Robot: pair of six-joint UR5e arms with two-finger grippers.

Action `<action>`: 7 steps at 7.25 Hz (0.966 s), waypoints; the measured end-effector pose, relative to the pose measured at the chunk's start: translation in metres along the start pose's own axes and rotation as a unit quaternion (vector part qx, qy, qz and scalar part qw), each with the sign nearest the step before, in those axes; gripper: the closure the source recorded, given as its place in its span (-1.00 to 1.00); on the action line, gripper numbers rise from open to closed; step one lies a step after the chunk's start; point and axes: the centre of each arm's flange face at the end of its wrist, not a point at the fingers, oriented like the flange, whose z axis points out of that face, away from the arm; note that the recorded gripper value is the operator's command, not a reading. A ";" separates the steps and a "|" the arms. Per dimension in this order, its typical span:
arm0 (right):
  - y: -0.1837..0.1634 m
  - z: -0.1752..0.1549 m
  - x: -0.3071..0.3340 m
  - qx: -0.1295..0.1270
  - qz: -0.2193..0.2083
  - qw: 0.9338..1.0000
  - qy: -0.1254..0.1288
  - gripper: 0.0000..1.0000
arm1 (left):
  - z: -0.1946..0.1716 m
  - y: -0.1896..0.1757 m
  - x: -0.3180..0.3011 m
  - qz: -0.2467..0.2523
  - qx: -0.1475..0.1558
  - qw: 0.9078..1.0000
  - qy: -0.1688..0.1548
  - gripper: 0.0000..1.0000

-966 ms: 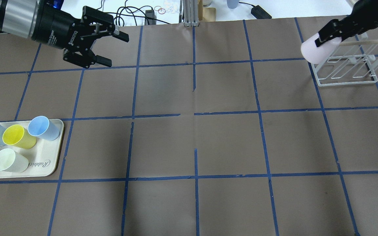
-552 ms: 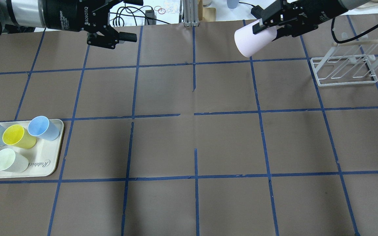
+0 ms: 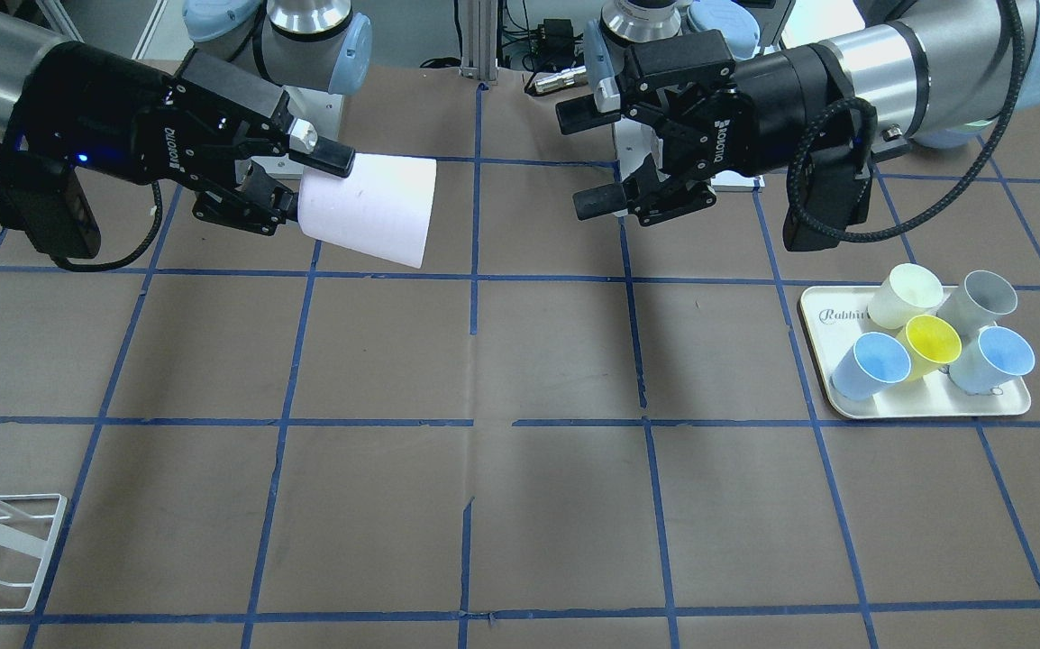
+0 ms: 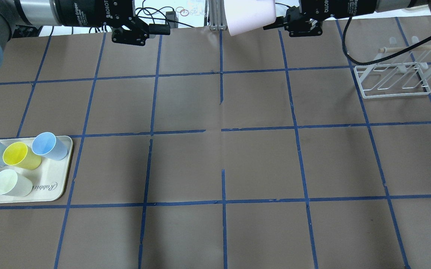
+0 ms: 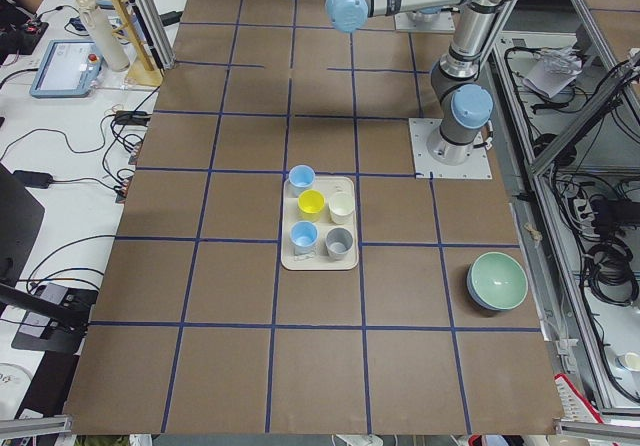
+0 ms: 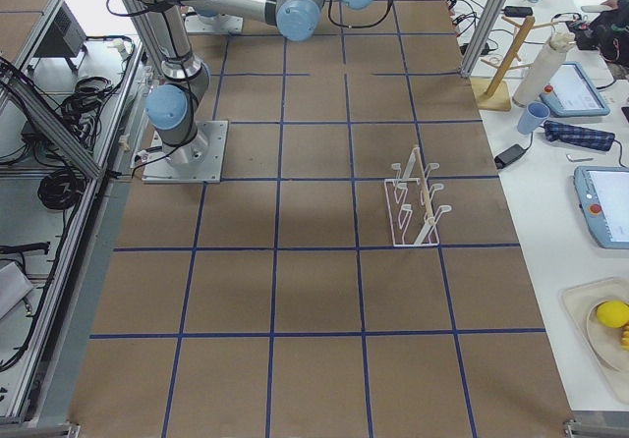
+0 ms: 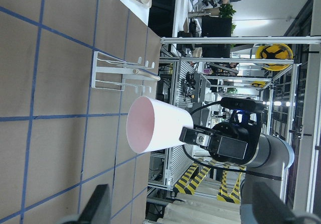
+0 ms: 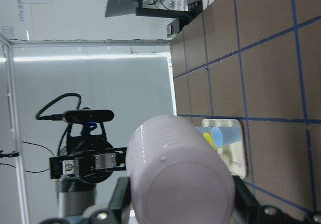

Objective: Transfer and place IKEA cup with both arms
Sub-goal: 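Lift the pink cup toward the left gripper while the left arm reaches in, then grasp the pink cup's rim with the left gripper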

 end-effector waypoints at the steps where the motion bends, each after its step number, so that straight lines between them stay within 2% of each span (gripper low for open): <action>1: 0.002 0.005 0.014 -0.001 0.038 0.998 -0.047 1.00 | 0.004 0.002 0.002 0.001 -0.004 1.000 0.003 -1.00; 2: 0.004 0.011 0.032 -0.002 0.070 0.994 -0.081 1.00 | 0.009 0.003 0.004 0.004 -0.008 1.000 0.011 -1.00; 3: 0.004 0.016 0.044 -0.003 0.090 0.991 -0.100 1.00 | 0.012 0.004 0.006 0.007 -0.010 1.000 0.018 -1.00; 5: 0.005 0.025 0.054 -0.009 0.105 0.988 -0.110 1.00 | 0.015 0.002 0.007 0.013 -0.011 1.000 0.023 -1.00; 7: 0.018 0.053 0.048 -0.038 0.103 0.989 -0.104 1.00 | 0.030 0.002 0.010 0.030 -0.020 0.999 0.023 -1.00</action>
